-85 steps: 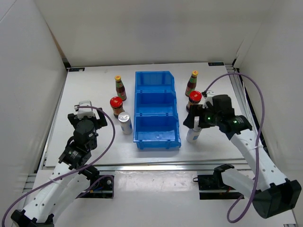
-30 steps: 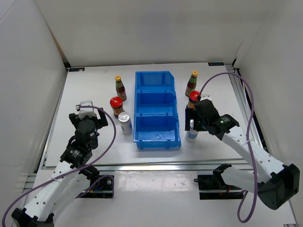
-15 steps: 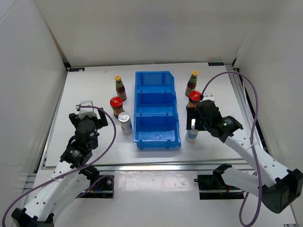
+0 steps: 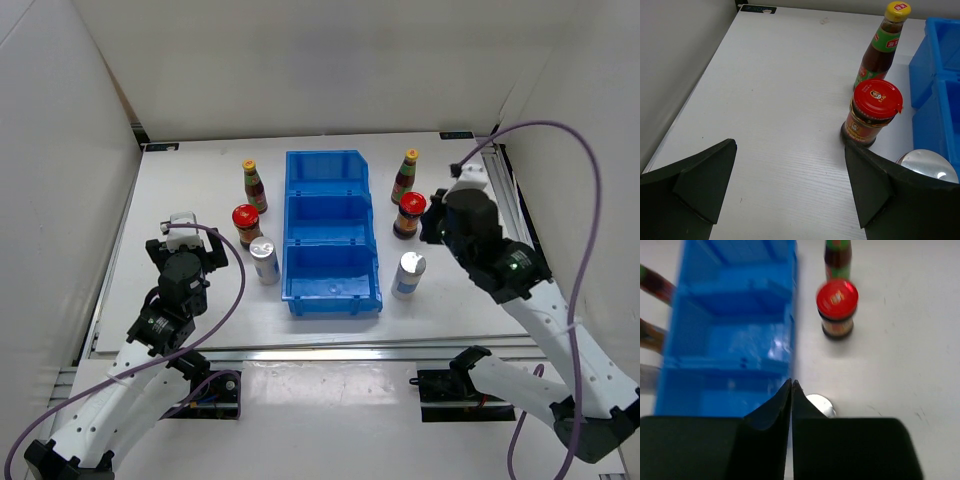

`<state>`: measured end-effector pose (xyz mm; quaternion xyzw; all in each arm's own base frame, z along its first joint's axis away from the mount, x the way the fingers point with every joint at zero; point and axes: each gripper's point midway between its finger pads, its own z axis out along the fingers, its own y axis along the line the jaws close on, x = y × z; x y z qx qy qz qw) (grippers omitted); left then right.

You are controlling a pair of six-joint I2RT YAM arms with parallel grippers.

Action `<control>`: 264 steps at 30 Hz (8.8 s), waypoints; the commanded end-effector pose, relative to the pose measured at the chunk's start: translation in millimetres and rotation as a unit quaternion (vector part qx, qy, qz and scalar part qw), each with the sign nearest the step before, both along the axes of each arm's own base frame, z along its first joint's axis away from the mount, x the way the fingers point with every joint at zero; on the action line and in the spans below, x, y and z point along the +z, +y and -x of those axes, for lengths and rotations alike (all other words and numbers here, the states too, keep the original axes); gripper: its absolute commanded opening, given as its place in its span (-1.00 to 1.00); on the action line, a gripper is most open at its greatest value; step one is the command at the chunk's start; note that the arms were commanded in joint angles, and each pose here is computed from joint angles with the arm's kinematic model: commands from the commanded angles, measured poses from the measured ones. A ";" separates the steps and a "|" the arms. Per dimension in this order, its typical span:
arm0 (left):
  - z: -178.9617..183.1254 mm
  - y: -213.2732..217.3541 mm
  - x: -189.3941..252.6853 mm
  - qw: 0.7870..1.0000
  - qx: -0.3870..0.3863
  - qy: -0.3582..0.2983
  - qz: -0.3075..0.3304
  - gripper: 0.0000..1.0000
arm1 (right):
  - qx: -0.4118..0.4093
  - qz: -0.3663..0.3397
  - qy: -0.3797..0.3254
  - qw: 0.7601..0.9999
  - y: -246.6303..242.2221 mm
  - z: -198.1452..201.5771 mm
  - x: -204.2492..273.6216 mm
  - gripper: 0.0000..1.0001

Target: Organize the condiment bottles

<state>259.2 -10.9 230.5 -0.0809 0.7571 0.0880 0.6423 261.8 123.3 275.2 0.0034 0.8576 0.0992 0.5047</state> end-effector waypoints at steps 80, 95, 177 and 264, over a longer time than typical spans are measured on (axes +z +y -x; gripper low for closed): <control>-0.6 -1.1 3.2 1.000 -0.005 -0.007 0.003 1.00 | 0.107 0.054 0.063 0.991 39.4 -1.7 -16.0 -1.00; -0.6 -1.1 3.2 1.000 -0.005 -0.007 0.003 1.00 | 0.211 0.111 0.127 0.963 135.5 0.6 -74.3 -1.00; -45.3 -148.2 -62.9 0.935 -0.285 0.200 0.065 1.00 | -0.061 0.008 0.010 0.998 -6.0 40.9 -36.9 0.99; -21.1 -258.2 -78.0 0.891 -0.379 0.237 0.082 -0.29 | -0.227 0.009 0.037 0.973 -60.1 56.9 -90.5 1.00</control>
